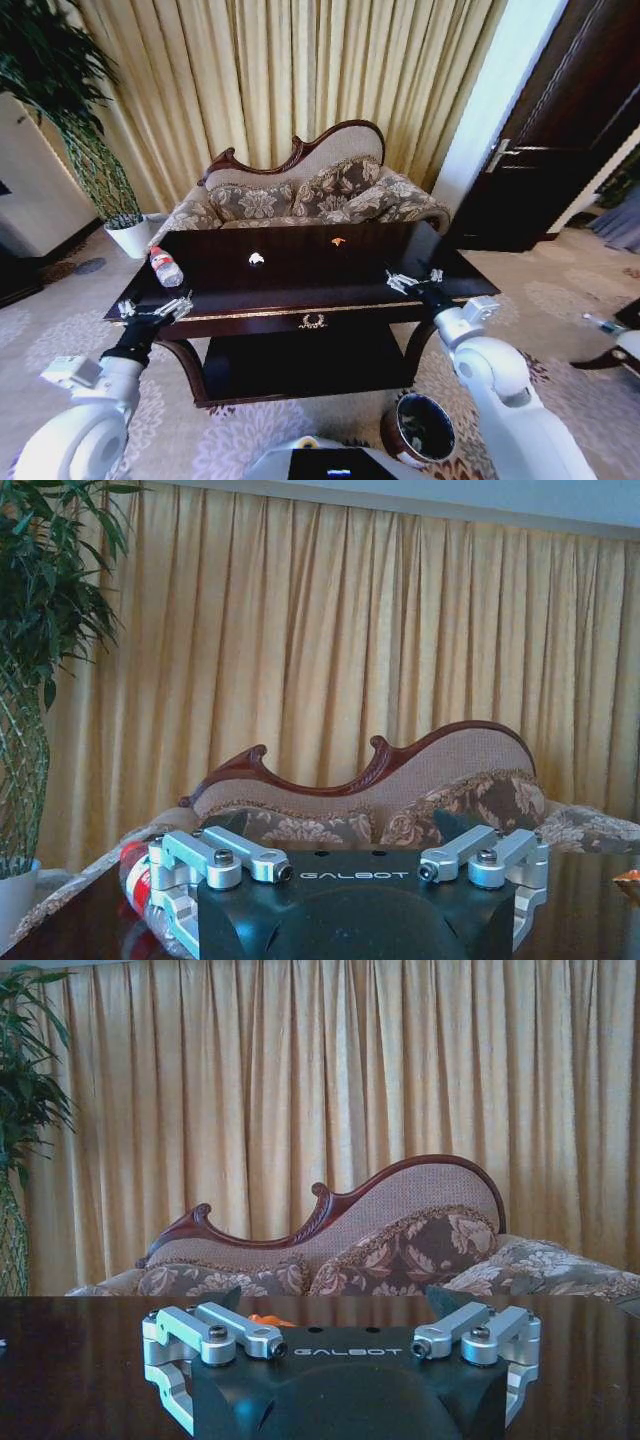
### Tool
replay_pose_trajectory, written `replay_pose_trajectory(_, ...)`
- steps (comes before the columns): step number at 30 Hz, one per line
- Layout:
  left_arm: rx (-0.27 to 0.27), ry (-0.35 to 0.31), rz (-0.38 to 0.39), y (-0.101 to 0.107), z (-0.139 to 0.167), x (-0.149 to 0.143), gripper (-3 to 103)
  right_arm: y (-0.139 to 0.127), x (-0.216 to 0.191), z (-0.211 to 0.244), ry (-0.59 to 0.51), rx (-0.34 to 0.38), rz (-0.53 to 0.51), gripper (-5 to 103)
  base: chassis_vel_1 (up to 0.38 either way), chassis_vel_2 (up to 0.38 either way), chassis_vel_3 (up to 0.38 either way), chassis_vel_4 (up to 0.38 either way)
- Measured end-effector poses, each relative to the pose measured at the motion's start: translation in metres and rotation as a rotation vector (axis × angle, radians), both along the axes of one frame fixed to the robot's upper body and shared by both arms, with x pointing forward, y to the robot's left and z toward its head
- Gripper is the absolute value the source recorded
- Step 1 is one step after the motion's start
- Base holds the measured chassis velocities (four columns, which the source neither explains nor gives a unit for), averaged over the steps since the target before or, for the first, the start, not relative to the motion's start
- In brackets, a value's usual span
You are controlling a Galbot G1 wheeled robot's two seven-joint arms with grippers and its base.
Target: Move to the front of the table and place the trash on the table into the trash bin.
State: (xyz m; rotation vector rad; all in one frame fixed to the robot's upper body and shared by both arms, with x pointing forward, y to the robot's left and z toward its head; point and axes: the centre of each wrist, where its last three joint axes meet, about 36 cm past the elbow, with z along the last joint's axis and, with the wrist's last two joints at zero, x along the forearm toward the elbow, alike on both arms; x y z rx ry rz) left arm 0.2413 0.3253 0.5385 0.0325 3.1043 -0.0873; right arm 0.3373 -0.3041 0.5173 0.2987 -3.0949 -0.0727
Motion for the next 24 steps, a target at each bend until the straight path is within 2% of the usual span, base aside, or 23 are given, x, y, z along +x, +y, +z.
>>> replay_pose_trajectory(17,0.002,-0.003,0.0,0.001,-0.001,0.0,100,0.002,0.0,-0.001,0.001,-0.006,0.024,100,-0.086,0.093,0.094,-0.09)
replay_pose_trajectory(24,-0.002,-0.002,0.006,0.001,-0.002,-0.001,100,-0.004,0.015,-0.013,0.033,-0.021,0.044,100,-0.062,0.057,0.056,-0.056)
